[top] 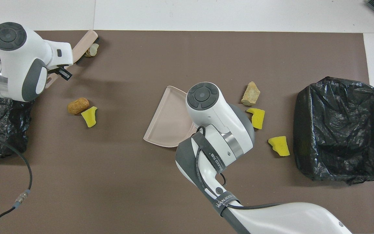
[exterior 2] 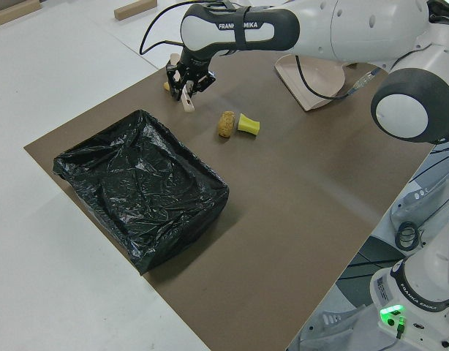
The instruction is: Sweep and dump trash in bin
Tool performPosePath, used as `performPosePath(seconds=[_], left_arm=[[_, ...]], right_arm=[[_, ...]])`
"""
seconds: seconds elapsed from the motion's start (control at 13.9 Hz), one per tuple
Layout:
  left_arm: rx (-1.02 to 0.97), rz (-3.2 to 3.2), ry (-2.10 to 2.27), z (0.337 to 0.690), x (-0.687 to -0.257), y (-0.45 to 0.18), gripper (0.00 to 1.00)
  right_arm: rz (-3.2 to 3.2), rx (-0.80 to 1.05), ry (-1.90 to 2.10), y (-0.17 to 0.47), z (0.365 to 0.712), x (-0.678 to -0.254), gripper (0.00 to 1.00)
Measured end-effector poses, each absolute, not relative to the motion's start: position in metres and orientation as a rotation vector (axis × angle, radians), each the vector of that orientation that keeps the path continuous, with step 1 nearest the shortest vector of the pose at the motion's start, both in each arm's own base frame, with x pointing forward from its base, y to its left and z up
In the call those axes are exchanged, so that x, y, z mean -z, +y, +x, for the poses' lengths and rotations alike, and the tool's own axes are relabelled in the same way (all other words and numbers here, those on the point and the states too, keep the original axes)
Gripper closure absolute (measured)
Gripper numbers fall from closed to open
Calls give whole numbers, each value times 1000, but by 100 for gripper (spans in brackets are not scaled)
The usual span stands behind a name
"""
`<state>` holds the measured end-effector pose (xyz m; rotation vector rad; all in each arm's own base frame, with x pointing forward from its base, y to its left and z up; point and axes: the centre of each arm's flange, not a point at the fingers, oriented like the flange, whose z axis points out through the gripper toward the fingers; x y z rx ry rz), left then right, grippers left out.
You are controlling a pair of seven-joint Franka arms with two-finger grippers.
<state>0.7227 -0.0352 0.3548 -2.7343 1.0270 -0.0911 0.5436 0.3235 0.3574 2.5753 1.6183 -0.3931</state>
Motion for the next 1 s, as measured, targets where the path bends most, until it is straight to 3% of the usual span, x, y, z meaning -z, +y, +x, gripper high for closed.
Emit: performPosePath(seconds=[0.22,0.65,1.0], left_arm=[[-77,-2739,1098,708,-367,-33,74],[-500,-2801,1267,647,-393,-50,74],[-530,-2784,1276,608,-415,-78,74]], right_arm=[[2578,415,1610,320,544,-356,68],[2578,417,1609,319,544,-356,68],[2578,417,1609,320,544,-356,68]])
